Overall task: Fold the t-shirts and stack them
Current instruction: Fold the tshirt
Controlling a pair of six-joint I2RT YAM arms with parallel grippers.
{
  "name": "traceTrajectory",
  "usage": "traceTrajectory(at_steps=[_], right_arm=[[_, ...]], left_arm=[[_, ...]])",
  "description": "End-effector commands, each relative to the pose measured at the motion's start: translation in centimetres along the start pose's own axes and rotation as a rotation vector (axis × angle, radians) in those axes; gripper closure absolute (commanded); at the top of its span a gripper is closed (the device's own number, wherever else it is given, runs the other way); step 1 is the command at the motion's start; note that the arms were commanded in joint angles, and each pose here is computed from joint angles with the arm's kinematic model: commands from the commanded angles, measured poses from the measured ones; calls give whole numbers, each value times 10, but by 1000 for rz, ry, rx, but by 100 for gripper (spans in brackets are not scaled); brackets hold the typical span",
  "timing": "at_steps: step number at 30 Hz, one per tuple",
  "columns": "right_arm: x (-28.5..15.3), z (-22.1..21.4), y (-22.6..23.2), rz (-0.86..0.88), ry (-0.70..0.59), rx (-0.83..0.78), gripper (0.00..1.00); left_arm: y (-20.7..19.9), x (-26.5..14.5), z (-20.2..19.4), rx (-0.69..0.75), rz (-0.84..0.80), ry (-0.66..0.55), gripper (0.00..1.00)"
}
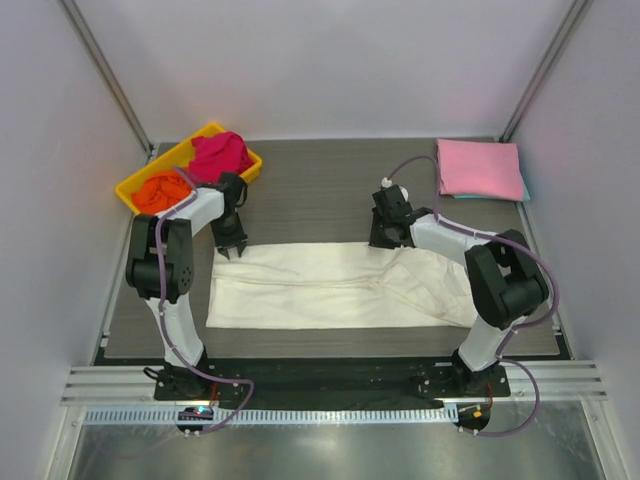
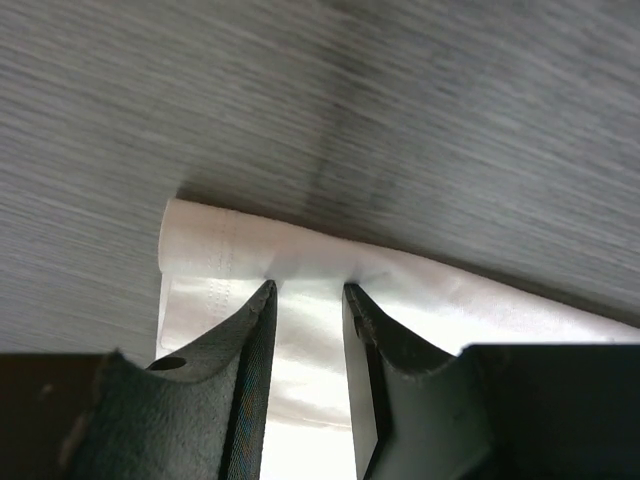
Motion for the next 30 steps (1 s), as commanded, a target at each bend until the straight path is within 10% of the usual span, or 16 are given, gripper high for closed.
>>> traceTrajectory(at_steps=[1, 19, 30], right_arm=[[9, 25, 7, -34, -123, -31, 76], [50, 68, -1, -99, -131, -60, 77], [-40, 51, -9, -15, -22, -113, 69]], left_arm=[[-6, 16, 15, -31, 27, -60, 65], [1, -48, 64, -48, 28, -202, 62], [-34, -123, -7, 136, -580, -243, 60]])
Point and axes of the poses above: each gripper's point midway between its finger pads, its own x axis out along the fingers, its own y axis along the line the jaws close on, z = x × y, the point moved 10 cm from there along -x, back along the fingers, and after that the axes turned 6 degrees about x, right-handed, at the moved point
